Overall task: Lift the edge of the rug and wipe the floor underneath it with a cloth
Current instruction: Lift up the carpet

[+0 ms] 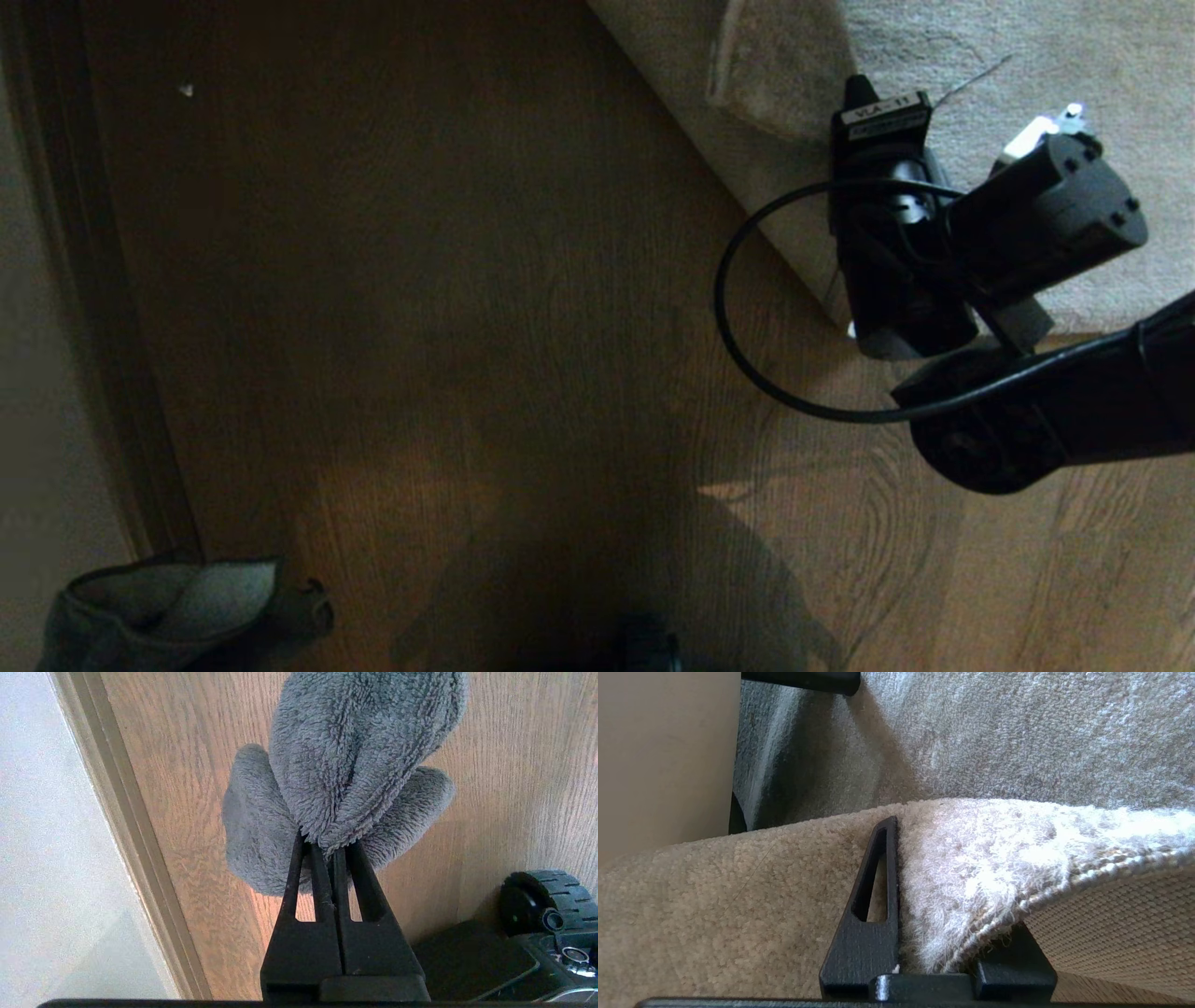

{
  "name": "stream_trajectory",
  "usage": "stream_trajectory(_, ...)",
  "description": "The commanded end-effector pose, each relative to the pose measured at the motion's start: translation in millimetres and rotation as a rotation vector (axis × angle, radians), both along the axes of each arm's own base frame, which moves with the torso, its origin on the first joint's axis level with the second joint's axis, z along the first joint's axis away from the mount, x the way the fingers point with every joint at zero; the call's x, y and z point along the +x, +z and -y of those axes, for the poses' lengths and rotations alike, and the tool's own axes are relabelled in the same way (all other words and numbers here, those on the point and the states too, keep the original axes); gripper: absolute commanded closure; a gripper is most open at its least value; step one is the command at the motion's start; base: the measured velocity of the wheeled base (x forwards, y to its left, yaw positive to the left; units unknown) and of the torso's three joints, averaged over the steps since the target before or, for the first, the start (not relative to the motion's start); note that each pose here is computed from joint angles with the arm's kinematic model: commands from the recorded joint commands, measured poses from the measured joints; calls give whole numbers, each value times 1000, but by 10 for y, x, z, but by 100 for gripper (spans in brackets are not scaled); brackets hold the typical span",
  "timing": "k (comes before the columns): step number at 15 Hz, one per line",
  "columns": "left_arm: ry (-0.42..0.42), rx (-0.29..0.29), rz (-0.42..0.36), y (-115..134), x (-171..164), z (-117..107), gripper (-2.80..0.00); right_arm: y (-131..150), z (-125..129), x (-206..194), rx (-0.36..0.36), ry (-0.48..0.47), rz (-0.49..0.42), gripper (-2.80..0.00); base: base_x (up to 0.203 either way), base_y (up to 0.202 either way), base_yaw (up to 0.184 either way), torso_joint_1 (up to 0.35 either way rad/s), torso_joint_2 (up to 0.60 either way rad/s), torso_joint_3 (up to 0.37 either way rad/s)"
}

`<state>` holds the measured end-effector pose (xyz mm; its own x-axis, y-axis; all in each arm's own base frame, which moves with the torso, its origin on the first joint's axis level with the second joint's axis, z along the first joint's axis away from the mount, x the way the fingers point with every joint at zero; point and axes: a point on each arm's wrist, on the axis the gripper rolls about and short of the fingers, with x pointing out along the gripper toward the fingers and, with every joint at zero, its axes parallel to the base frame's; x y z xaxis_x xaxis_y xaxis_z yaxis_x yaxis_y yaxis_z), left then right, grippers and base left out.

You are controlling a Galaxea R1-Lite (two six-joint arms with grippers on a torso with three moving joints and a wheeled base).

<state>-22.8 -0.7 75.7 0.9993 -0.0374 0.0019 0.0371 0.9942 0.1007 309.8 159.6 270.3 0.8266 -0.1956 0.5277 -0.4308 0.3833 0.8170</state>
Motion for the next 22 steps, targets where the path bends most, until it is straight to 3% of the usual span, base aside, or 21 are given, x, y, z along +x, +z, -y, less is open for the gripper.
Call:
stream_trajectory(1, -1, 0, 1, 1, 0, 0, 0, 12, 15, -22, 22, 0, 29, 0, 0, 0, 0, 0, 0, 0)
stream_trajectory(4, -1, 33, 4, 2, 0, 1, 0, -10, 17, -38, 15, 1, 19, 0, 0, 0, 0, 0, 0, 0)
stream_trajectory(15, -12, 34, 6, 7, -2, 3, 0, -70, 75, -139, -12, -7, -12, 0, 0, 0, 0, 0, 0, 0)
stream_trajectory(19, -69, 30, 74, 224, -77, 16, 0, -2, 94, -164, 0, -7, 8, 0, 0, 0, 0, 0, 0, 0)
stream_trajectory(22, -81, 31, 70, 287, -116, 19, 0, 59, 96, -168, 12, -7, 29, 0, 0, 0, 0, 0, 0, 0)
